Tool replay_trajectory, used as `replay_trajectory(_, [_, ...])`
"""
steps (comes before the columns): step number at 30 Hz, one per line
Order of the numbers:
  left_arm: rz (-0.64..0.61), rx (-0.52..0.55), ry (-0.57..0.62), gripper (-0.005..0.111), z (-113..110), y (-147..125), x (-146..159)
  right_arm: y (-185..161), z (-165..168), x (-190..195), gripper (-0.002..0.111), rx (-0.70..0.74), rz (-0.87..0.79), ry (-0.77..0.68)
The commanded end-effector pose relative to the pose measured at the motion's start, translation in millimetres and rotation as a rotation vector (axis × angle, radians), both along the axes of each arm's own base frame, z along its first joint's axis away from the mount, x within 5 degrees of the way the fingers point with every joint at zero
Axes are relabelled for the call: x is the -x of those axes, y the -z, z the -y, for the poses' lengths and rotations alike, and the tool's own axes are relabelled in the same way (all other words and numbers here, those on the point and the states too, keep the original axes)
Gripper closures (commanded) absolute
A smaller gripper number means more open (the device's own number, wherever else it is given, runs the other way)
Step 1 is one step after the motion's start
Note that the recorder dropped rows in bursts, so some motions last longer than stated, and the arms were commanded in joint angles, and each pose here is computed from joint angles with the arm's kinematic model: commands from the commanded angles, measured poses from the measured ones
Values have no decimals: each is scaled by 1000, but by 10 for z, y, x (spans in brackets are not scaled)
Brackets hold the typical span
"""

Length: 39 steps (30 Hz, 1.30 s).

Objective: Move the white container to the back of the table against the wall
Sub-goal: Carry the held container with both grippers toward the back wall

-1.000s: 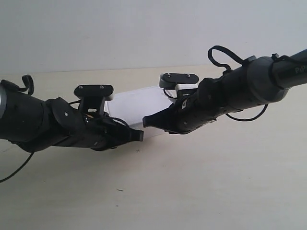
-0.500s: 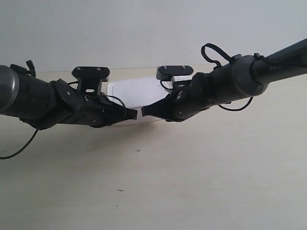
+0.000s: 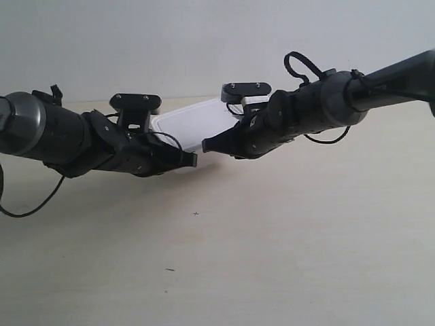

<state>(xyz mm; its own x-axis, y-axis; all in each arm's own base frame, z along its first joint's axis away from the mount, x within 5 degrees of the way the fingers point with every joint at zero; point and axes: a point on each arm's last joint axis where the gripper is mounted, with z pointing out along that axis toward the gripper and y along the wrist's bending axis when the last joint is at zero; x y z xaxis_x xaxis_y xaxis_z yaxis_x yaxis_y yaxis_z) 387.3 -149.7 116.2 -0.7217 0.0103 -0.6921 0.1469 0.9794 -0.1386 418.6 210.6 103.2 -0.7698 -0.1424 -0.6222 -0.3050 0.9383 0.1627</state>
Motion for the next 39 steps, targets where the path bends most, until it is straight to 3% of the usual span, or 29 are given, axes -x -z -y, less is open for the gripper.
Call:
replay_trajectory(1, [29,-1,-17,107,26,-22,-21,24,-5,-65,108,8,14,-9])
replay_trajectory(12, [99,-23,-79,107,-55,15,-229,58,-71,-198,108,-4,33,-8])
replay_trajectory(23, [178,-59,-53,107,-5,7,-564,18,-129,-304,108,-14,44,-13])
replay_trajectory(39, [271,-98,-136,107,-357,-215,-776,51,-141,-372,108,-39,126,4])
